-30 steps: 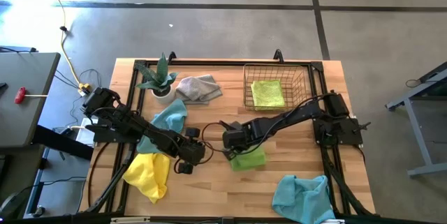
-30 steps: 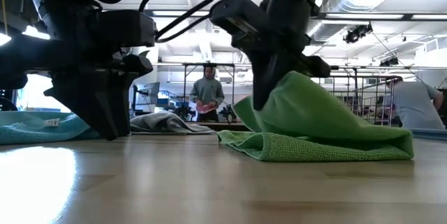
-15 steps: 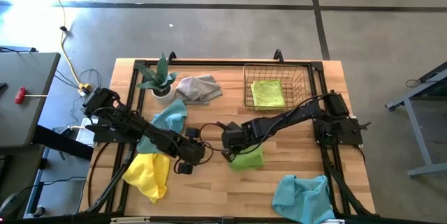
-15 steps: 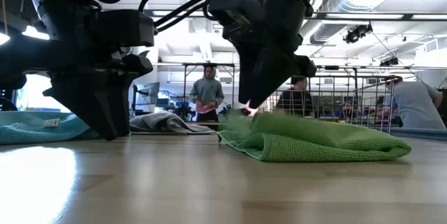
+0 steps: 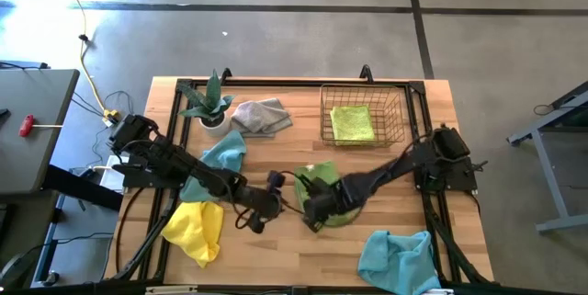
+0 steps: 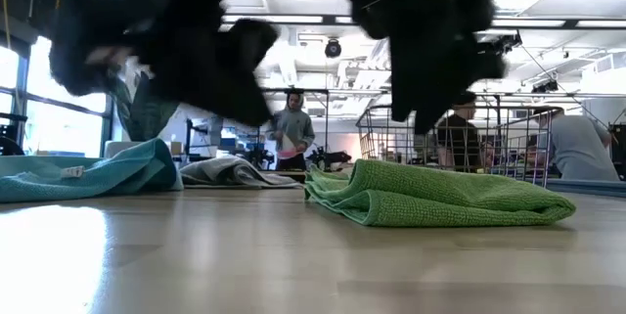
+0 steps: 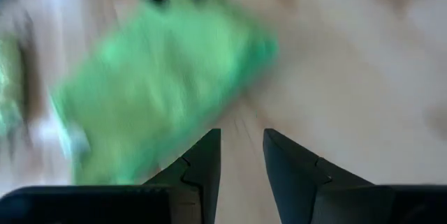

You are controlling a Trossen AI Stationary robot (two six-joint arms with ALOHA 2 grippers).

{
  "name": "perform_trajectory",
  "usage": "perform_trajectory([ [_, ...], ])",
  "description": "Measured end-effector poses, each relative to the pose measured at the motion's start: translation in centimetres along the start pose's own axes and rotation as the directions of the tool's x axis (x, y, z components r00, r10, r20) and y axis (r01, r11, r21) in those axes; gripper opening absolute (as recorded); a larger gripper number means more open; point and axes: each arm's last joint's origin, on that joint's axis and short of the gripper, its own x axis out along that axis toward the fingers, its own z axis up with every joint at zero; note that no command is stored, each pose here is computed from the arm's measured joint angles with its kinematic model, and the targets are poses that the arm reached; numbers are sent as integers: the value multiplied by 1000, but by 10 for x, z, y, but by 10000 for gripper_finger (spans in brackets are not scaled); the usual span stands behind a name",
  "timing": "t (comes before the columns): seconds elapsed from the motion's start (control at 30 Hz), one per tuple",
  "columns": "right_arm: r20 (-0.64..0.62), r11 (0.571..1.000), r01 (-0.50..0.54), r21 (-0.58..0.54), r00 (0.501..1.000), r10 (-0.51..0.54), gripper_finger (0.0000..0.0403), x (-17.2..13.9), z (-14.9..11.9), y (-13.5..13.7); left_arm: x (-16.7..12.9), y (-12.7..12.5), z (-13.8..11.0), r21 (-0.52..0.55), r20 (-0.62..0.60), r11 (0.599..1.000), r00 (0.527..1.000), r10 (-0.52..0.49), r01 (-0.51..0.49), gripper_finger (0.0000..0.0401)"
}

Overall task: Fold microfiber towels
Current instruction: Put the folded green microfiber towel into the wire basket

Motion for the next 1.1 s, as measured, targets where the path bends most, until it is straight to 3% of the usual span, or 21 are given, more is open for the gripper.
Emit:
perform_trajectory([
  [0.1,67,992,70,103,995,-77,153,-3,-20,4,9,20,5,-21,128,1000,992,5,-3,99],
  [0.2,98,976,119,184,985,-139,153,1,-39,7,25,42,-4,-77,160,997,986,38,-26,99],
  [0.37,116,954,157,255,975,-191,153,14,-58,10,60,64,-28,-134,185,991,981,51,-26,99],
  [0.57,110,938,206,279,964,-244,153,32,-61,8,86,70,-57,-212,111,976,991,80,-55,99],
  [0.73,62,923,316,220,940,-336,153,41,-62,0,87,69,-64,-311,26,950,999,38,-28,99],
  [0.9,82,892,436,121,891,-447,153,33,-60,-12,81,52,-61,-422,-23,905,997,-73,56,99],
  [1.1,147,834,544,-92,836,-529,153,31,-48,-23,65,24,-40,-630,32,757,980,-194,170,99],
])
